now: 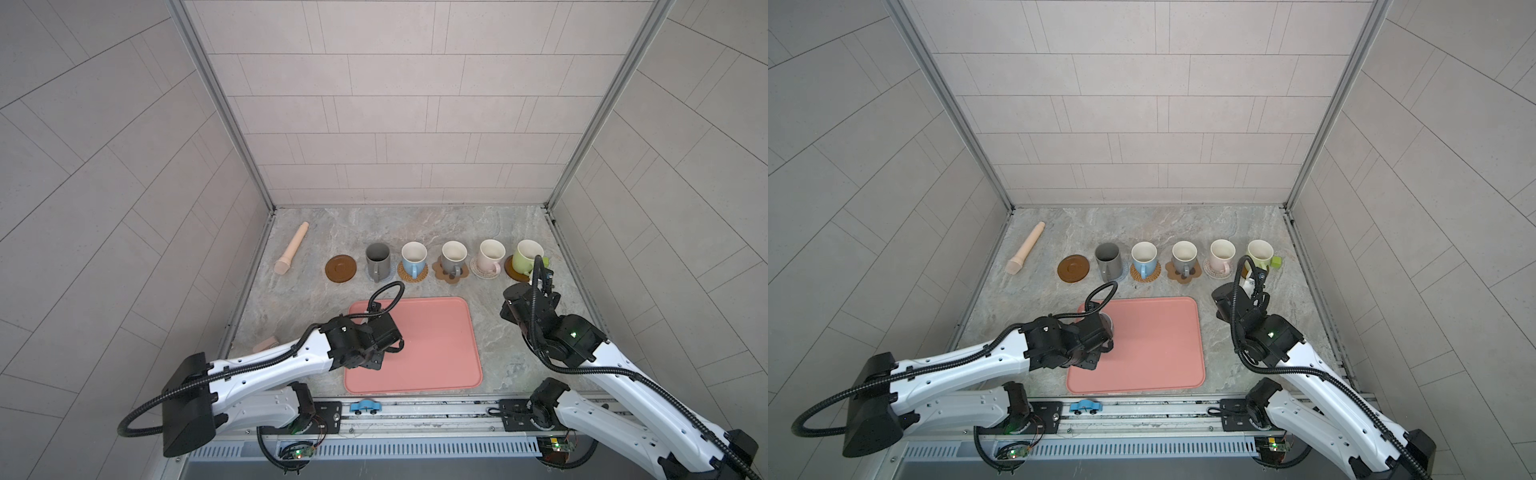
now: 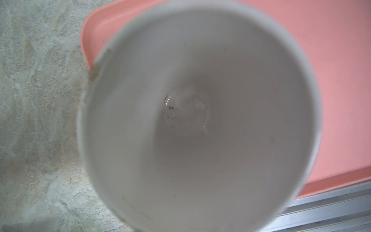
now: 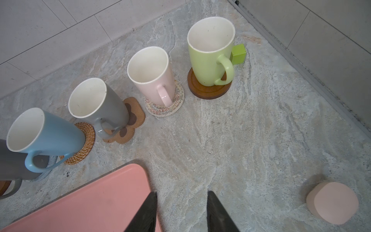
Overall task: Place cups on coasters
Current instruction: Pick up the cup from the tray, then place the cup on the coaster.
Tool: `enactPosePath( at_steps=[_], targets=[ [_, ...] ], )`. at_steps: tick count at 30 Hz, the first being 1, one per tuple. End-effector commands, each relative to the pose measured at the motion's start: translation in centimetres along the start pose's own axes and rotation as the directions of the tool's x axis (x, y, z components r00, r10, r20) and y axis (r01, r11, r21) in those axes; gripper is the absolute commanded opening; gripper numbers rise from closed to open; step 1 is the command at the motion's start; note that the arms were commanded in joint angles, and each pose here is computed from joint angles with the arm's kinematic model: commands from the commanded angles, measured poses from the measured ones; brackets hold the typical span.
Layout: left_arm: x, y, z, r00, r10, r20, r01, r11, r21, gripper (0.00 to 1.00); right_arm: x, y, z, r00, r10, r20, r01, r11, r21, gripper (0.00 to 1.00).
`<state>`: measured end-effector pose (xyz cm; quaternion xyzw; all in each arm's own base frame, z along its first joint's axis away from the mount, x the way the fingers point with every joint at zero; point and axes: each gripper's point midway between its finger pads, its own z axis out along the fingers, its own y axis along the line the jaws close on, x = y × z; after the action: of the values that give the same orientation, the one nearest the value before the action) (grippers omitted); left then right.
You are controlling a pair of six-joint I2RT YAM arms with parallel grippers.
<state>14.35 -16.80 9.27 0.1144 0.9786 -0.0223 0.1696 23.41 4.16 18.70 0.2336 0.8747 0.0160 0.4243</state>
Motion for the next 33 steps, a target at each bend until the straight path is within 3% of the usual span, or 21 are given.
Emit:
enactPosePath(
  at_steps=[1, 33],
  targets=[
    [-1.7, 1.1, -0.7, 0.998, -0.019, 0.067, 0.020, 1.000, -0.020, 0.12, -0.7, -0.7, -0.4, 1.000, 0.012, 0.024, -0.012, 1.000, 0.026, 0.43],
    [-12.6, 11.9, -0.7, 0.969, -0.215, 0.124, 0.225, 0.971, -0.074, 0.12, -1.3, -2.3, -1.8, 0.997, 0.016, 0.070, -0.018, 0.999, 0.027, 0.43]
  ],
)
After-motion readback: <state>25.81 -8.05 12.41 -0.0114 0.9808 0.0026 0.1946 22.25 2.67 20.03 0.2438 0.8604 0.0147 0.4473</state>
